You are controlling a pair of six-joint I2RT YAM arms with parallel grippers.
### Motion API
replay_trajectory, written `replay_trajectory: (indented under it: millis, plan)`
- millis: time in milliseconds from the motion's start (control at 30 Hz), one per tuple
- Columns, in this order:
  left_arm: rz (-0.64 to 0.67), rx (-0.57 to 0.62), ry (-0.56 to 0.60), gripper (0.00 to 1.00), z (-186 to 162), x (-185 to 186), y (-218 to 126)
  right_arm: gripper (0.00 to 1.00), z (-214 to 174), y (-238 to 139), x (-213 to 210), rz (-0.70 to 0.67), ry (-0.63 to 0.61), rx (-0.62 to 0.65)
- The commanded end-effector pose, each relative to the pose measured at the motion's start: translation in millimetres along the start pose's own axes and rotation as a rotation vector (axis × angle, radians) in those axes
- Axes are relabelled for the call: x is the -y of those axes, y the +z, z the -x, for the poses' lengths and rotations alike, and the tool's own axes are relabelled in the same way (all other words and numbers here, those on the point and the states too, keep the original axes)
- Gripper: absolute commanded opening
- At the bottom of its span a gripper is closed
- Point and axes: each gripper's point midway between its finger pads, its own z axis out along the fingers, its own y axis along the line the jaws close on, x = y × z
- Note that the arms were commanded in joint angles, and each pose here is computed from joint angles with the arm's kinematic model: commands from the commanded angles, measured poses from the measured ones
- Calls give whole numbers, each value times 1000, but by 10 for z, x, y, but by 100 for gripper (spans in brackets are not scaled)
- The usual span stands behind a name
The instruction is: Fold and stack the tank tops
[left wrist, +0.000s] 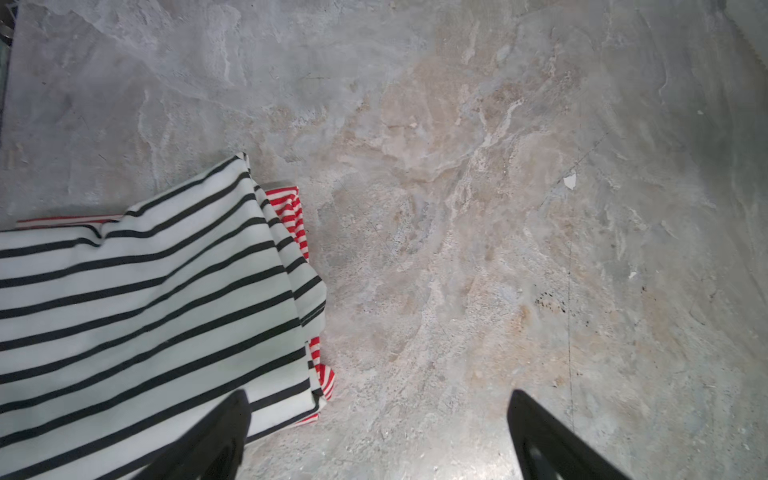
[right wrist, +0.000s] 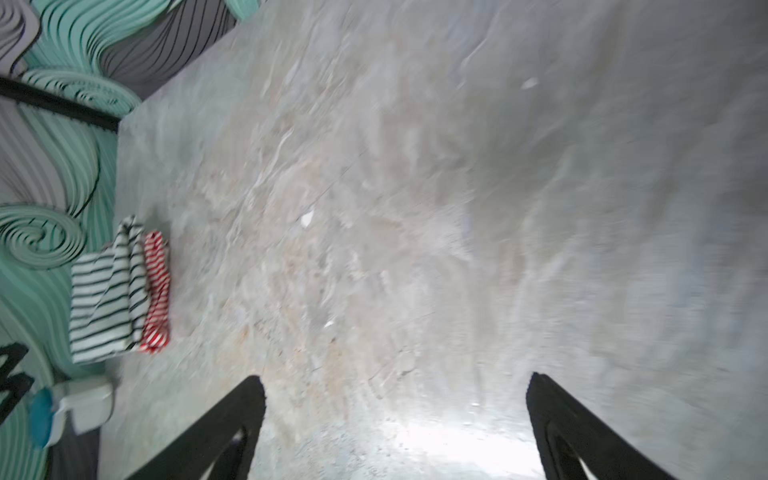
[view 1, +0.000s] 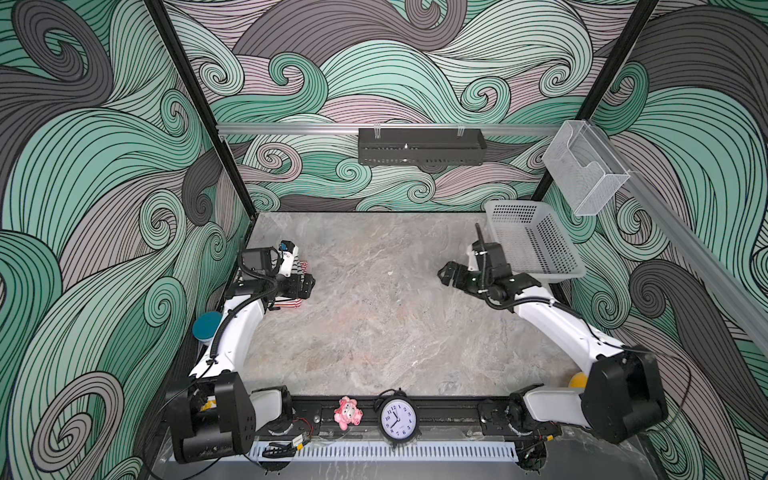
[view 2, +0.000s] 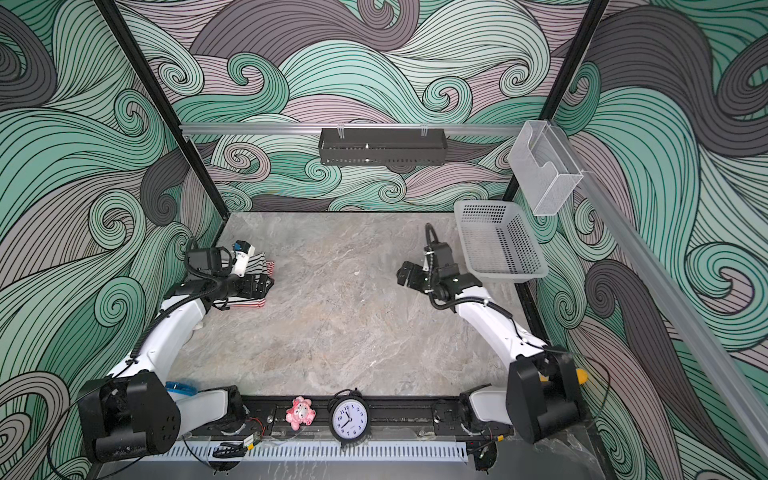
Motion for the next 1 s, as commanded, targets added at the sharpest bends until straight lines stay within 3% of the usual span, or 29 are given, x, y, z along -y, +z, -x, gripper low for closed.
replay_trajectory:
  millis: [0,133,300,433,667,800,967]
  plan:
    - [-31,184,-46,99,289,27,144,99,20,-236,663,-250,-57,57]
    - [-14,174,-71,99,67,-63,430,99,100,-446,1204,-403,-6,154]
    - [70,274,-67,99,72,-205,491,99,67,-487,1721,-585,16,260]
    - [127,406,-15,99,167,-259,425,99,163,-402,1671,-516,-44,402]
    - [154,382,1,99,42,-349,734,99,260,-144,1555,-413,-199,524]
    - [152,370,-9,99,34,-353,737,99,326,62,1430,-346,-282,499]
    - [181,351,-46,99,36,-422,742,99,489,131,1288,-276,-350,591]
